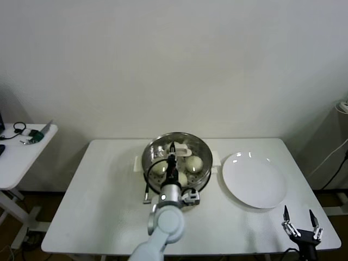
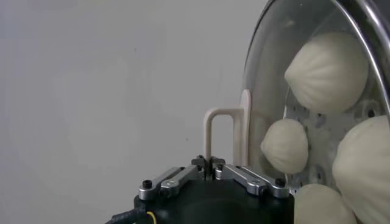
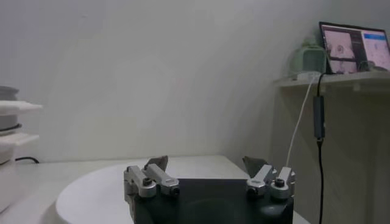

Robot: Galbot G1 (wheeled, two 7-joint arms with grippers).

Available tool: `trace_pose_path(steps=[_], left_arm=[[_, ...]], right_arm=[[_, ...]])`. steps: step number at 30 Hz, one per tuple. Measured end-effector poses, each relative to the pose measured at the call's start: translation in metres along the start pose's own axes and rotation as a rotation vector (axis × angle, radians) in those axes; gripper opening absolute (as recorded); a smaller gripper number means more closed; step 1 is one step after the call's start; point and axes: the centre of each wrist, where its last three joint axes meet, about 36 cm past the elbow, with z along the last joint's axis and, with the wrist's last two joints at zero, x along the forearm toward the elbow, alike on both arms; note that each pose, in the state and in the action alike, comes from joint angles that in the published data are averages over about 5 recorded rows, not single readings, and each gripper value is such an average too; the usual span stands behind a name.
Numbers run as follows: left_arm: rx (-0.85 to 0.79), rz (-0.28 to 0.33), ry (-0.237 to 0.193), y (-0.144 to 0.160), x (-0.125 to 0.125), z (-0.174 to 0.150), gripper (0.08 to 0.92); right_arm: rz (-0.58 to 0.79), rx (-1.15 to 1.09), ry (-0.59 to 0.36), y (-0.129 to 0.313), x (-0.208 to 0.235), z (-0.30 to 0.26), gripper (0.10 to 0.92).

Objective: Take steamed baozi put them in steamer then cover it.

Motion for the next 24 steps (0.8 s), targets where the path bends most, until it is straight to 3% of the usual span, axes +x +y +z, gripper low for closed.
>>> trace_pose_path(steps=[13,21,24], left_arm=[[0.057,0.034,-0.041,0.011,0.018,0.01,0.536],[0.196,0.039,-0.105,0.041,0.041,0.023,0.764],[0.258,0.033,-0.133,0.051,0.048,0.035,0.812]], right_arm=[[-0.019,0.001,0.014,0.0,0.0,0.001,0.823],[-0.023,-0.006,0.023,0.003,0.0,0.003,0.823],[-0.027,-0.008,0.026,0.003,0.001,0.002,0.823]])
